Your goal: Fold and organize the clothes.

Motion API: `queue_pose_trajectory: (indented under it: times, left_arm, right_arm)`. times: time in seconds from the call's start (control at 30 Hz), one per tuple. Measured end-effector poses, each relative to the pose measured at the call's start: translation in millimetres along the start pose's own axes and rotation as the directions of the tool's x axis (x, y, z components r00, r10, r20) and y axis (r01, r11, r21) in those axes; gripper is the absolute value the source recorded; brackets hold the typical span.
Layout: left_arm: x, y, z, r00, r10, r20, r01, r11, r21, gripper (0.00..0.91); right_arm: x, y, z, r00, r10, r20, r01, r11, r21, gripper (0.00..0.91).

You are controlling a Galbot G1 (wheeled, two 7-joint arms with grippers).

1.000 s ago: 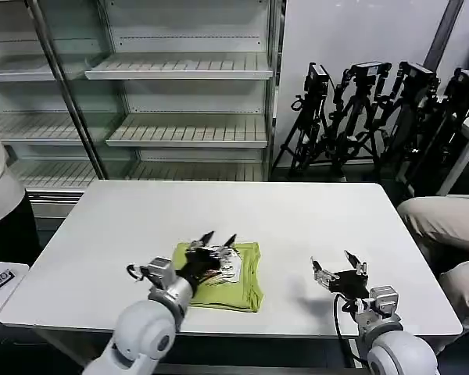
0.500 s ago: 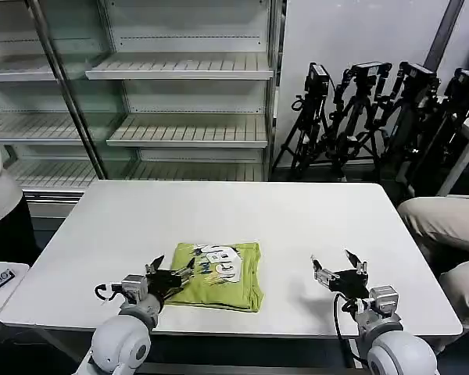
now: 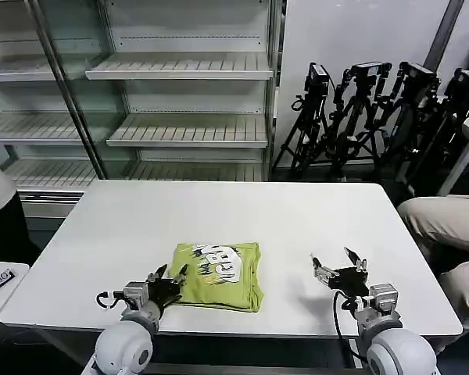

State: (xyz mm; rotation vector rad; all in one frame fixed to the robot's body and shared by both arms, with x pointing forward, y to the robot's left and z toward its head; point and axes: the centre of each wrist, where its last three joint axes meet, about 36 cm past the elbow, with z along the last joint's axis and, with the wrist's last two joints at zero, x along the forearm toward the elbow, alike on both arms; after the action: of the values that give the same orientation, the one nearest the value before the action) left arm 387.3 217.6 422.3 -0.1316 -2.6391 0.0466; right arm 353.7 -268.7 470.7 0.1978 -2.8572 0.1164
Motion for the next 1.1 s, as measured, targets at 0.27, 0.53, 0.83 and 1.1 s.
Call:
queue_pose_trajectory:
  times: [0.27, 0.53, 0.83, 1.1]
  left_arm:
    - [-5.6, -6.7, 3.3, 1.0, 0.011, -0.01, -0.01, 1.0, 0.009, 0.02]
    - [-4.6, -2.6, 5.5, 1.0, -0.009, 0.0, 0.009, 0.999, -0.036, 0.01]
    - [10.9, 75.5, -3.9, 0.992, -0.12, 0.027, 0.122, 0.981, -0.148, 0.01]
    - [54.9, 201.2, -37.1, 0.958, -0.285, 0.034, 0.284, 0.92, -0.271, 0.01]
  right_arm:
    - [1.0, -0.5, 0.3, 1.0, -0.001, -0.001, 0.001, 1.0, 0.001, 0.907]
    - [3.1, 1.2, 1.6, 1.0, -0.004, 0.001, 0.004, 1.0, -0.007, 0.907]
    - [5.3, -1.7, 2.2, 1.0, -0.003, 0.01, 0.003, 1.0, -0.011, 0.907]
    - [2.8, -1.1, 3.0, 1.0, -0.007, 0.021, 0.007, 1.0, -0.016, 0.907]
